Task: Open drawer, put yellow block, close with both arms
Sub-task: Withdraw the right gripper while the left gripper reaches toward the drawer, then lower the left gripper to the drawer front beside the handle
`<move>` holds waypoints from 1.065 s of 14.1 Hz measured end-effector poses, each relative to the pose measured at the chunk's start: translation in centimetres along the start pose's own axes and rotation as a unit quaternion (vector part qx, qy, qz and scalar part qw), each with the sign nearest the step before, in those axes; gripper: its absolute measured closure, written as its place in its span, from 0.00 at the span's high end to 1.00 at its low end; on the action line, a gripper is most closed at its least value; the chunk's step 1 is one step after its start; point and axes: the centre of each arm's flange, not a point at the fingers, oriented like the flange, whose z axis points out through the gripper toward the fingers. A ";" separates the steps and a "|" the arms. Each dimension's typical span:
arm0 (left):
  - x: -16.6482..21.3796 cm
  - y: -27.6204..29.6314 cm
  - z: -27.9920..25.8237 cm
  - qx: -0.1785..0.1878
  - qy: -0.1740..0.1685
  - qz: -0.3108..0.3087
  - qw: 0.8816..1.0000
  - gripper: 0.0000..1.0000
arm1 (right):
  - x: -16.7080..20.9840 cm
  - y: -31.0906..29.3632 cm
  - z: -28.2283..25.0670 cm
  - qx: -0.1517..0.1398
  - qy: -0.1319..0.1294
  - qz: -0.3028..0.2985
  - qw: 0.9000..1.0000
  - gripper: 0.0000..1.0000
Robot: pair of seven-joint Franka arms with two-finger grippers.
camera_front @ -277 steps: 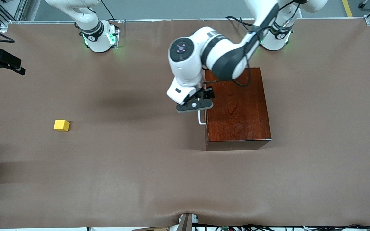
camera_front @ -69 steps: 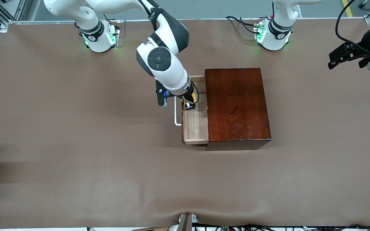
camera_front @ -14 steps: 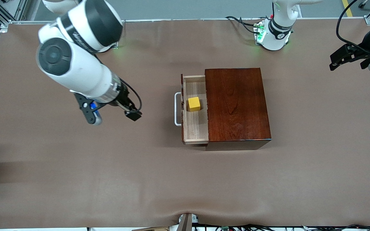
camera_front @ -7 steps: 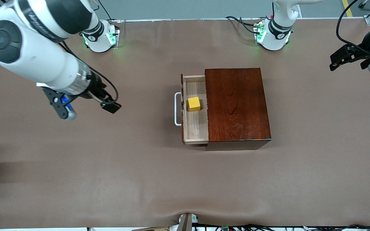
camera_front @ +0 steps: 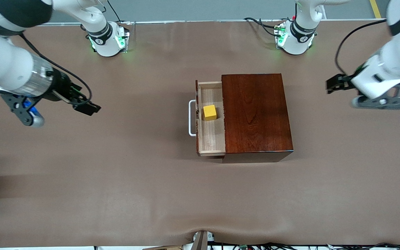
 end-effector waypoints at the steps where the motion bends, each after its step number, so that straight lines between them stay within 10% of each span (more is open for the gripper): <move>1: 0.4 2.2 -0.2 -0.003 0.004 -0.024 1.000 1.00 | 0.5 0.6 -0.3 -0.001 -0.001 -0.012 1.000 1.00; 7: 2.1 17.5 0.4 -0.053 0.043 -0.161 0.985 1.00 | 4.7 5.9 -2.1 -0.033 0.010 -0.115 0.993 1.00; 15: 1.2 35.3 7.0 -0.155 0.057 -0.361 0.918 1.00 | 7.0 10.0 -4.5 -0.066 0.040 -0.279 0.957 1.00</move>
